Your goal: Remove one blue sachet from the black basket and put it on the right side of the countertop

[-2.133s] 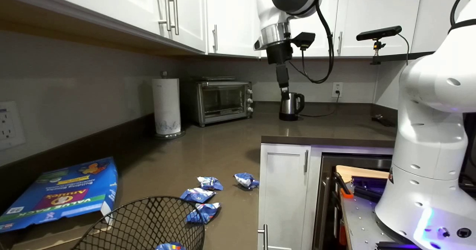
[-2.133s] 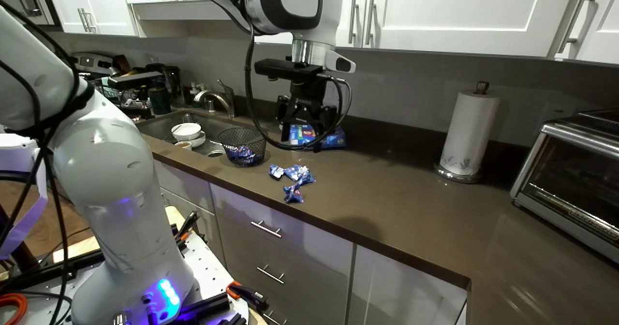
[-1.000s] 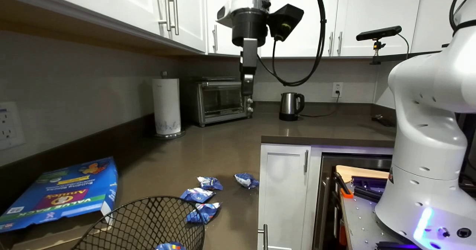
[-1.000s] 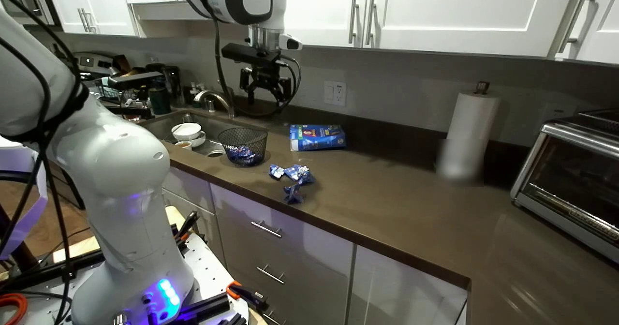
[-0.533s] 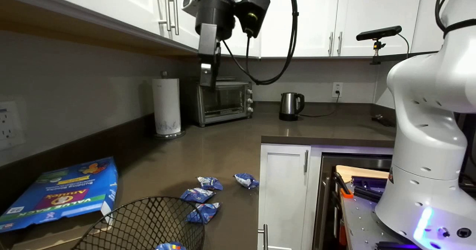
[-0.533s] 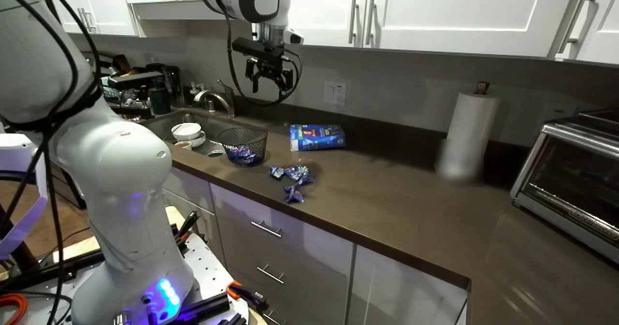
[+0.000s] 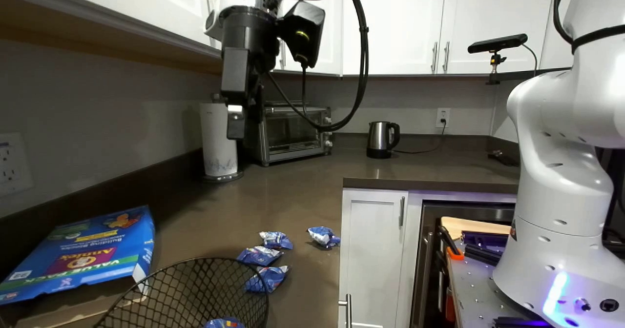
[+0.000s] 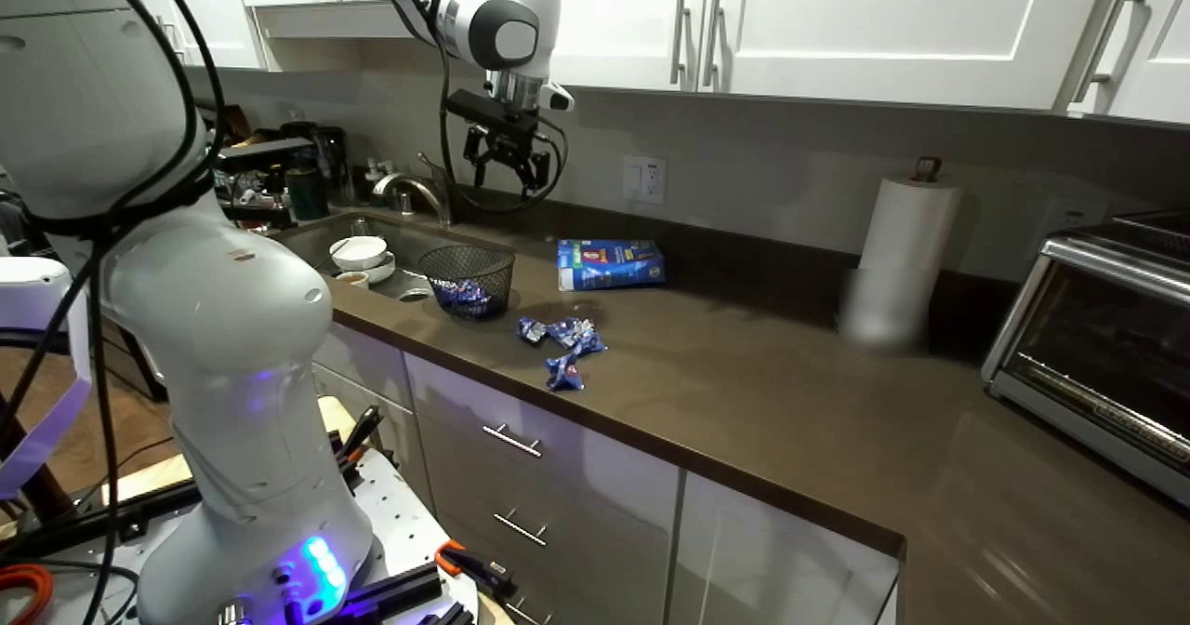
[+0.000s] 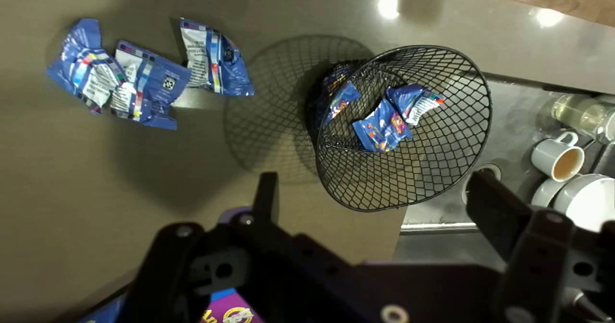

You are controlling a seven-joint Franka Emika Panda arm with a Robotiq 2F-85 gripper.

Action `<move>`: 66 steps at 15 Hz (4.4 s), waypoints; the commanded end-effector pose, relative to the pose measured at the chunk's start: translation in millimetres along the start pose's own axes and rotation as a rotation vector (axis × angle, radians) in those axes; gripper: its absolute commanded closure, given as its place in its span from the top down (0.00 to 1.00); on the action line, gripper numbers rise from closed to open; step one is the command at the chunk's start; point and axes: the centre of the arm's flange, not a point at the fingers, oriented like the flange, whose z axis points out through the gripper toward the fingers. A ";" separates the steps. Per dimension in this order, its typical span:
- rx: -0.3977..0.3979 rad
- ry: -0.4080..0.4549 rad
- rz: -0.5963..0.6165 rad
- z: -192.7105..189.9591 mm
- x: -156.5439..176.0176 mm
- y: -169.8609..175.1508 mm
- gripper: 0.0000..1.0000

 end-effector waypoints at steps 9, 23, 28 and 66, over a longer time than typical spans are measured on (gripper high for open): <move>0.178 0.051 -0.005 42.8 -29.0 -7.2 1.00; 0.167 0.050 -0.062 151.6 21.6 -54.5 1.00; 0.099 0.048 -0.076 188.8 34.3 -47.3 1.00; -0.497 -0.053 -0.245 272.3 -3.1 -85.6 0.39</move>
